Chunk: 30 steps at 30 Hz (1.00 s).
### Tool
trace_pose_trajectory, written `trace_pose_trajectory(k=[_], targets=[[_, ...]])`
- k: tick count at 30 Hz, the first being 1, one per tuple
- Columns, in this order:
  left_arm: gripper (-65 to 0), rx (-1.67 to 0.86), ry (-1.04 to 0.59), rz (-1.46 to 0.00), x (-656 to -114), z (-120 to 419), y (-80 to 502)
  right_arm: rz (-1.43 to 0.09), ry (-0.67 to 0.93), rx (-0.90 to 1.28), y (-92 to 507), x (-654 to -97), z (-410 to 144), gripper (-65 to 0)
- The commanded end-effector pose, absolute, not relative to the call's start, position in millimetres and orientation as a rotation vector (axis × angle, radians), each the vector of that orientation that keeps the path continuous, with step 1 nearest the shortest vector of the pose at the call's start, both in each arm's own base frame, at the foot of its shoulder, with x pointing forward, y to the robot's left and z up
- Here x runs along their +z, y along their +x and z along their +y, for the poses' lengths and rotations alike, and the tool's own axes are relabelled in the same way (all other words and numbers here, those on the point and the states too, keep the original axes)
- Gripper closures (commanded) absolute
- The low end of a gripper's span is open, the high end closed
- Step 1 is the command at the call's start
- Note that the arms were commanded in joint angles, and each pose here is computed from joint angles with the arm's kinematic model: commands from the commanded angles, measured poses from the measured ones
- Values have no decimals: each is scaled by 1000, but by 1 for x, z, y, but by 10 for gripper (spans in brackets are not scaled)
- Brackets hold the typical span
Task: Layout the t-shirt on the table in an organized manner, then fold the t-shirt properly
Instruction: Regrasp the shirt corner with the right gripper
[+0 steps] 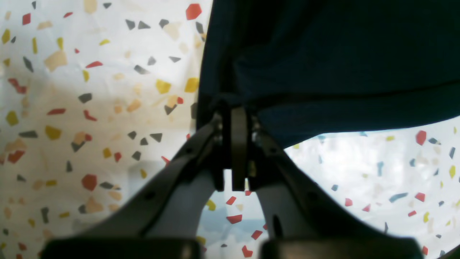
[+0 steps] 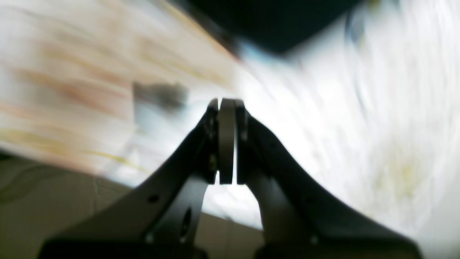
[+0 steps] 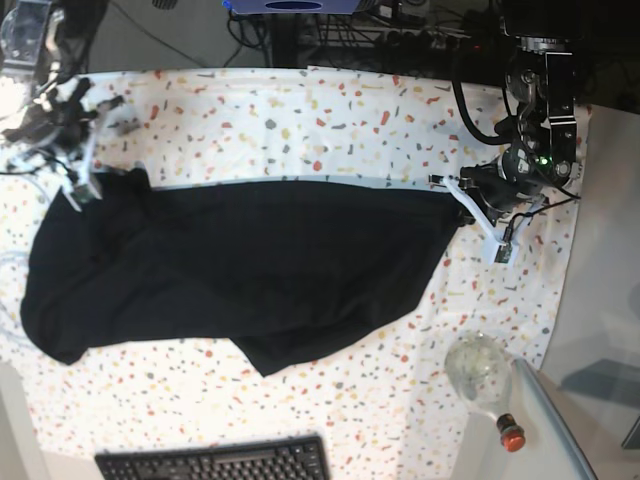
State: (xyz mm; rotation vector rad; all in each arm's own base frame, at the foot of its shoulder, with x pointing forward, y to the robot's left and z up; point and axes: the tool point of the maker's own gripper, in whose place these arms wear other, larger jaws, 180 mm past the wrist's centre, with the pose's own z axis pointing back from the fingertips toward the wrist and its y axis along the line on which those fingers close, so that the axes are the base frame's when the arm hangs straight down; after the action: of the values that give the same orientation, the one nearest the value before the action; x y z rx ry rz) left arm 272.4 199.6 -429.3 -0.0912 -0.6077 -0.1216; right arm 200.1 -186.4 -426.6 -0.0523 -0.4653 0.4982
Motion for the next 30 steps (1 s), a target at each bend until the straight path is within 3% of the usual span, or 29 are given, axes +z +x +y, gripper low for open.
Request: trace_pose_trajectory(k=[1, 3, 5, 7, 14, 30], targets=[[0, -129, -84, -652, -418, 203, 282, -536, -82, 516, 215, -408, -181, 0], [0, -129, -84, -653, -418, 203, 283, -591, -125, 502, 233, -396, -165, -35], [0, -127, -81, -653, -418, 204, 283, -629, -200, 495, 257, -386, -158, -197], [0, -124, -80, -652, -418, 205, 282, -638, -219, 498, 269, -389, -148, -278], [0, -121, -79, -652, -418, 207, 282, -561, -206, 479, 295, -423, -144, -203], [0, -121, -79, -652, -418, 207, 282, -556, -216, 376, 292, -450, -154, -209]])
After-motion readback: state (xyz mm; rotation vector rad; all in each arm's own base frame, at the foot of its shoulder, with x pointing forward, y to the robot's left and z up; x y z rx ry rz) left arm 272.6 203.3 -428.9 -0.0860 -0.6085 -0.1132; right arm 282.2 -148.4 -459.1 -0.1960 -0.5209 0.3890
